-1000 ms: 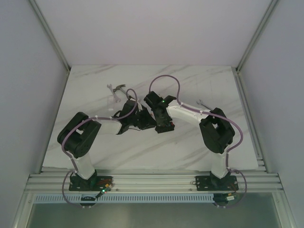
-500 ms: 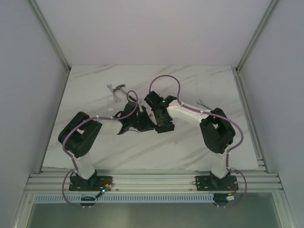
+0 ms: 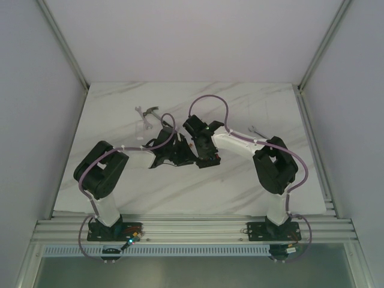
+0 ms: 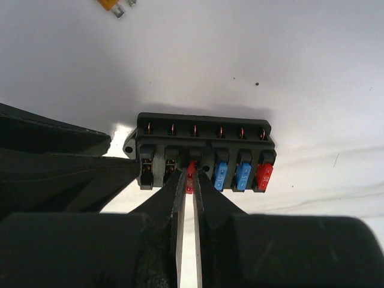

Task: Snap on the fuse box
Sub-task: Install the fuse at the fuse box base.

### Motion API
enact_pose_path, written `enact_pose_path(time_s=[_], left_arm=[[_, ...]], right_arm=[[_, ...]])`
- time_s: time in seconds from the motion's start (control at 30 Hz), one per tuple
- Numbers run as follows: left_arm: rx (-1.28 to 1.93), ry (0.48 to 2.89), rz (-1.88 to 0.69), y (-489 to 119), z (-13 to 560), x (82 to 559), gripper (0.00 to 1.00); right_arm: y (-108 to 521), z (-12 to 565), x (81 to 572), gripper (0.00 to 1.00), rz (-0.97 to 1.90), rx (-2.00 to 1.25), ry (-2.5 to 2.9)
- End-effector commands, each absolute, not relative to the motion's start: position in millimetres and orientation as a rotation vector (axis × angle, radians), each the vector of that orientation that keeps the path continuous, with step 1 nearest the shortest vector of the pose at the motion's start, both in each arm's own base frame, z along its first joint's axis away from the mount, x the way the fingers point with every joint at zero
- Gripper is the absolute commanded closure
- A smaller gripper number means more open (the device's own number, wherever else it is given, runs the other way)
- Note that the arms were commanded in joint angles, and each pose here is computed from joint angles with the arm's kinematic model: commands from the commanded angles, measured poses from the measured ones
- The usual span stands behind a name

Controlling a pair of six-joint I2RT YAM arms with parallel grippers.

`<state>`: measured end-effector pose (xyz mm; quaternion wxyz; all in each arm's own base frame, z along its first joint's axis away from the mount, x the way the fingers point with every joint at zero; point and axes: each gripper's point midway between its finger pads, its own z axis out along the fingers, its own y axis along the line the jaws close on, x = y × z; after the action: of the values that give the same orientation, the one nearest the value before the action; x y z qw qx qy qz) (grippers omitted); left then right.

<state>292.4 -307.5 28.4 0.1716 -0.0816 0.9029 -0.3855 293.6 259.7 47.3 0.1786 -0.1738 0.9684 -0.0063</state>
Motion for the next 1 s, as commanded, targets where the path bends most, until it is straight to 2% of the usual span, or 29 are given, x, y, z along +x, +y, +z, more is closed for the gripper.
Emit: enact_pose_path(time_s=[0.0,0.27,0.6,0.97], left_arm=[[-0.181,2.515,-1.127,-322.5,42.8,301.3,0.56],[-0.178,2.532,-1.113,-324.9,36.4,301.6,0.56],[-0.247,2.665,-0.940,-302.3,0.5,287.6,0.62],[-0.262,2.716,-0.847,-290.8,-13.1,281.8,0.64]], right_arm=[[243.3,10.4,254.6,1.00,-0.046,-0.557,2.915],[244.1,9.0,252.6,1.00,-0.027,-0.555,2.922],[236.6,11.4,252.0,1.00,-0.039,-0.544,2.924],[226.8,8.6,250.2,1.00,-0.082,-0.550,2.935]])
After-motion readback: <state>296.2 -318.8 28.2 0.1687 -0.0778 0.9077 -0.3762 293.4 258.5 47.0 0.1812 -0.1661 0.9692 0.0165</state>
